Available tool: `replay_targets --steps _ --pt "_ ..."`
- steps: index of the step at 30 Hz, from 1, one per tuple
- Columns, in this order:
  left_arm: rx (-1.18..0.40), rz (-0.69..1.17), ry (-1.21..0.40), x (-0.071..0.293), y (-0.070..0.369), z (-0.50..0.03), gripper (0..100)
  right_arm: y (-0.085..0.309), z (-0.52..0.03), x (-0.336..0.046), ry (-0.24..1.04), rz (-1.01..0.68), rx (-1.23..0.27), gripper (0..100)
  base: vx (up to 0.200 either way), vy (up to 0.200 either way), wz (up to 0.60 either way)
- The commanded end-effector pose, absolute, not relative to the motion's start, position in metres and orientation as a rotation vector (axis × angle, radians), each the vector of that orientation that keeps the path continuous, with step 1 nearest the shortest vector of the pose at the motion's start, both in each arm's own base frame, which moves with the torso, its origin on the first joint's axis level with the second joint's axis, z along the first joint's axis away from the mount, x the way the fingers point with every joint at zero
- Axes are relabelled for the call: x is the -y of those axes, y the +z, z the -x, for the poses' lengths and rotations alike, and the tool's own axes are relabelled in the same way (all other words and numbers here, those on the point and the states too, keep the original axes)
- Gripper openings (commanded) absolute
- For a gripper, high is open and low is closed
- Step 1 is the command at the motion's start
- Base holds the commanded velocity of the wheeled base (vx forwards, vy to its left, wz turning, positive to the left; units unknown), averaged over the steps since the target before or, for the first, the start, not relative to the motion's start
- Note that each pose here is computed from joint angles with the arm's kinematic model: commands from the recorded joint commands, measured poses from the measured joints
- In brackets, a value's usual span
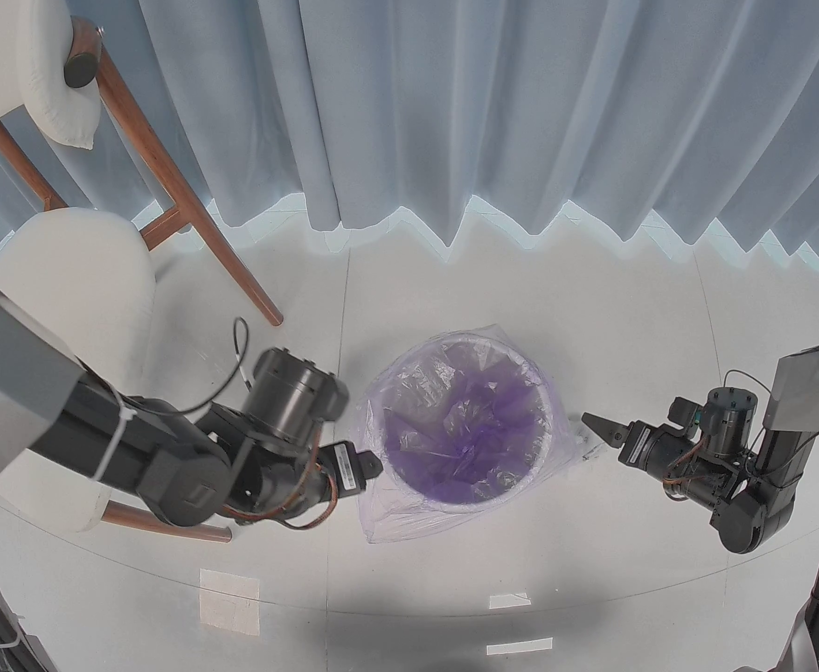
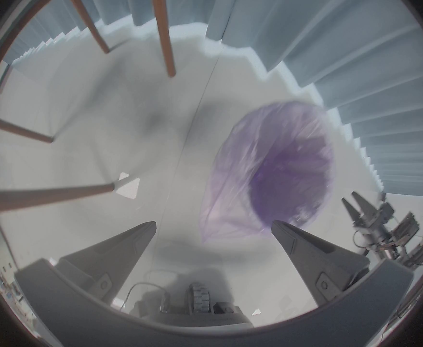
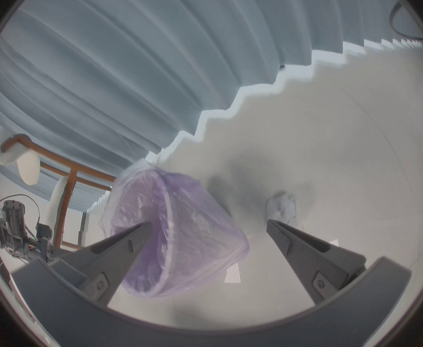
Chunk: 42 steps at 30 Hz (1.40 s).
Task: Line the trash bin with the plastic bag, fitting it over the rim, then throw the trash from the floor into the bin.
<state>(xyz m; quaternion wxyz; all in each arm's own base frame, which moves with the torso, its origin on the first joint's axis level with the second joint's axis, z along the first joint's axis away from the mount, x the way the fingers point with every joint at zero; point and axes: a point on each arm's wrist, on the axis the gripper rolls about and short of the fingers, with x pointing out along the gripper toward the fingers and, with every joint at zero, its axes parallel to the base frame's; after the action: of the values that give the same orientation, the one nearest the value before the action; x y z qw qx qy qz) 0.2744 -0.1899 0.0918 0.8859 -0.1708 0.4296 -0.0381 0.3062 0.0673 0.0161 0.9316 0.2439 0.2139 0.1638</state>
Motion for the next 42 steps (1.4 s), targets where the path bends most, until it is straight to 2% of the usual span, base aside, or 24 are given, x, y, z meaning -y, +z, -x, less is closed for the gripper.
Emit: replay_targets --steps 1,6,13,19,29,36,42 --pt "-0.734 0.378 -0.125 0.160 0.130 -0.292 100 0.040 -0.310 -0.063 0.341 -0.501 -0.346 100 0.000 0.000 0.00" --pt "-0.725 0.354 -0.242 0.172 0.133 -0.308 100 0.044 -0.305 -0.064 0.309 -0.497 -0.331 100 0.000 0.000 0.00" --pt "-0.696 0.342 -0.280 0.198 0.120 -0.333 100 0.053 -0.296 -0.067 0.312 -0.497 -0.320 100 0.000 0.000 0.00" --pt "-0.674 0.256 -0.318 0.209 0.114 -0.344 100 0.049 -0.283 -0.080 0.323 -0.531 -0.360 100 0.000 0.000 0.00" --pt "-0.557 0.040 -0.311 0.211 0.093 -0.364 100 0.048 -0.283 -0.082 0.321 -0.543 -0.346 100 0.000 0.000 0.00" --pt "-0.544 0.014 -0.316 0.215 0.075 -0.373 100 0.048 -0.280 -0.081 0.320 -0.545 -0.348 100 0.000 0.000 0.00" --pt "-0.529 0.011 -0.281 0.214 0.077 -0.373 100 0.045 -0.277 -0.080 0.314 -0.543 -0.366 100 0.000 0.000 0.00"
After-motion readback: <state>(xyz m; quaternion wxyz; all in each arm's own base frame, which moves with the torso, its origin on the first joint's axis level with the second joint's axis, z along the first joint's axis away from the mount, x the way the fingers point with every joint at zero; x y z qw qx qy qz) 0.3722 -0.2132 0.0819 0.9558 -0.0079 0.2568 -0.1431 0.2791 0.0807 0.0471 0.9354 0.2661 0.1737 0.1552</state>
